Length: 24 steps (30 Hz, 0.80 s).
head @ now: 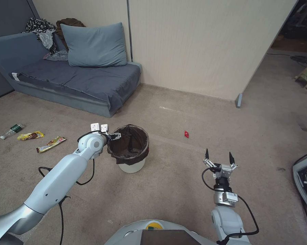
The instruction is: Pick up the trash bin, then pick up the garbage from the floor and place it into the trash bin.
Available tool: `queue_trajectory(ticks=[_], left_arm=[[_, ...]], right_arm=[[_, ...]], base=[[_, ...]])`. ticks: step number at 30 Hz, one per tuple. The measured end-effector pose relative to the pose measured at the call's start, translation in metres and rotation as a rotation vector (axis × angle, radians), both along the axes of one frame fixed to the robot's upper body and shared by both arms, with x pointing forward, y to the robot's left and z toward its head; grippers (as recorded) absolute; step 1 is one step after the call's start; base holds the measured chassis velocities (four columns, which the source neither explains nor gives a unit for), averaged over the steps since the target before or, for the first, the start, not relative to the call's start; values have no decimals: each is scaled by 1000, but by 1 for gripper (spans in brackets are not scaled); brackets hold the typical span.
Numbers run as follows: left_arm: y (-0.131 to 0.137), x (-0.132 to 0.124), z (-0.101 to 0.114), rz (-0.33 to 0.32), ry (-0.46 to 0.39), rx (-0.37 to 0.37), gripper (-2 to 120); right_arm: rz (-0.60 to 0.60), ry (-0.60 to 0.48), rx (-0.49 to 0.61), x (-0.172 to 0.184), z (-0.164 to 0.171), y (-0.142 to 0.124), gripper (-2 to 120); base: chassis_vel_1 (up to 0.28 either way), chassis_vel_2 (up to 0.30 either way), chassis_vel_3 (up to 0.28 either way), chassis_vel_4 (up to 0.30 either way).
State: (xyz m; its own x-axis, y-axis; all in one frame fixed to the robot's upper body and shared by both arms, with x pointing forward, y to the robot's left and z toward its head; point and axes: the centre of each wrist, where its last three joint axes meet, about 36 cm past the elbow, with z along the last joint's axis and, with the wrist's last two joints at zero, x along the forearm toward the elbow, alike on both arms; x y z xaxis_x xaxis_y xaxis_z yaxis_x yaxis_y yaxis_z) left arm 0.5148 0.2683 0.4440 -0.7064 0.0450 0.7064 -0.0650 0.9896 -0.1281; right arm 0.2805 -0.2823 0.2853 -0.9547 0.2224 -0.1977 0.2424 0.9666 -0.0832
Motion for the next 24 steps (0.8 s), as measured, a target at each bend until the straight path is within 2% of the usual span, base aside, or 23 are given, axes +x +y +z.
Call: queue_trajectory(ticks=[24], left_arm=[[0, 3, -13, 29, 66, 1, 100]], right_arm=[[7, -17, 2, 0, 4, 7, 100]], base=[[0, 0, 0, 0]])
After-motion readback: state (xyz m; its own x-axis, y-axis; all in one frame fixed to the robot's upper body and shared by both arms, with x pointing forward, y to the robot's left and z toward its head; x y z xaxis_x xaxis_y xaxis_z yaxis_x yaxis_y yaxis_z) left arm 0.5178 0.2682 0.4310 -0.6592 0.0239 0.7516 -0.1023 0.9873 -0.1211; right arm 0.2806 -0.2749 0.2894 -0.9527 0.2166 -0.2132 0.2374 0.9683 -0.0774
